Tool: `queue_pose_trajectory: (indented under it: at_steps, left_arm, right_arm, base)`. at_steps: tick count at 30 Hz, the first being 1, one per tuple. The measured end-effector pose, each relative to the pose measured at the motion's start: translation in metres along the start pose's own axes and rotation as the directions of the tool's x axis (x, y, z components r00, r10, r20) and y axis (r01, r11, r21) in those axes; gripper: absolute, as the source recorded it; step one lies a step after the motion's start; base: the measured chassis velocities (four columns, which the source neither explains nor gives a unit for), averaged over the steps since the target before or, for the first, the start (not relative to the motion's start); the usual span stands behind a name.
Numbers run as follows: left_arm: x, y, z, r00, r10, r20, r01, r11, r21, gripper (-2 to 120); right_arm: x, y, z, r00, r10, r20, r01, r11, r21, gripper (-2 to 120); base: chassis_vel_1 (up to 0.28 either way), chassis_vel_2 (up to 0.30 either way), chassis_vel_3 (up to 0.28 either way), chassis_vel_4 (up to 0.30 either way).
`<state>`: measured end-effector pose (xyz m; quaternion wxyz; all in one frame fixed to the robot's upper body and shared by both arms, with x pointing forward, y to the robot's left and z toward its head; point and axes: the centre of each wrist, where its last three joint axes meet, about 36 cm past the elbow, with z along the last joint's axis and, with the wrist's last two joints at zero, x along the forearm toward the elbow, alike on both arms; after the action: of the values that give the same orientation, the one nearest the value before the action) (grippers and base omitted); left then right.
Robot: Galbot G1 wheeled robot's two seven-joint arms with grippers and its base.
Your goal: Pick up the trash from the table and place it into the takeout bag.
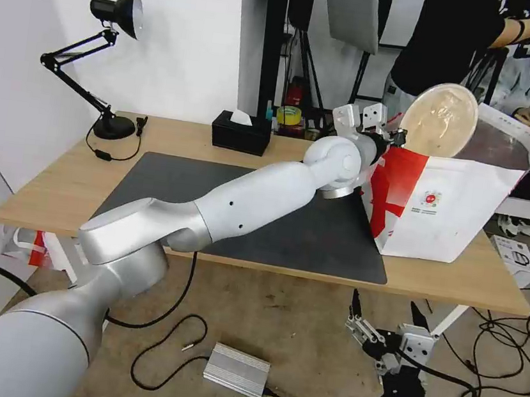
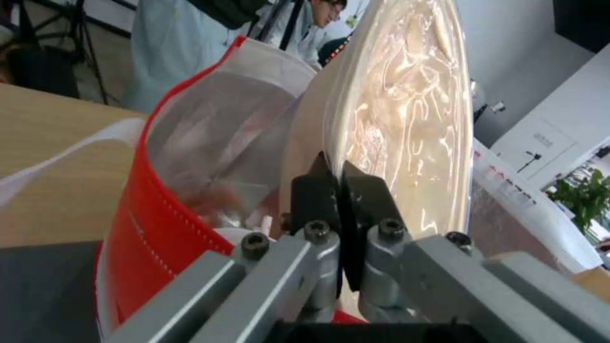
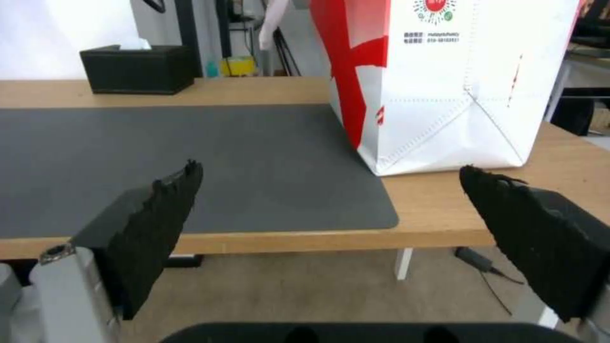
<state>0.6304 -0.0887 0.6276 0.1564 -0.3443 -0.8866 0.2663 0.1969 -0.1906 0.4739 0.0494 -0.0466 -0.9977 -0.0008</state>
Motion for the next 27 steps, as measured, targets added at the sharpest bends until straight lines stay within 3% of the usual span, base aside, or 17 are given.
queue_pose_trajectory:
  at_steps: [10, 13, 27]
  left_arm:
    - [0.004, 0.000, -0.003, 1.000, 0.015, 0.005, -0.014, 1.000, -0.028, 1]
    - [0.008, 0.000, -0.002, 0.999, 0.035, 0.007, -0.035, 0.998, -0.046, 16]
    - [0.017, -0.004, -0.008, 0.997, 0.080, 0.009, -0.079, 0.994, -0.076, 60]
  right_arm:
    - [0.000, 0.000, 0.000, 1.000, 0.000, 0.000, 0.000, 1.000, 0.000, 100]
    - [0.000, 0.000, 0.000, 1.000, 0.000, 0.000, 0.000, 1.000, 0.000, 100]
    - [0.000, 0.000, 0.000, 1.000, 0.000, 0.000, 0.000, 1.000, 0.000, 100]
  base:
    - [0.000, 0.000, 0.000, 0.000]
    - [0.000, 0.000, 0.000, 0.000]
    - [0.000, 0.000, 0.000, 0.000]
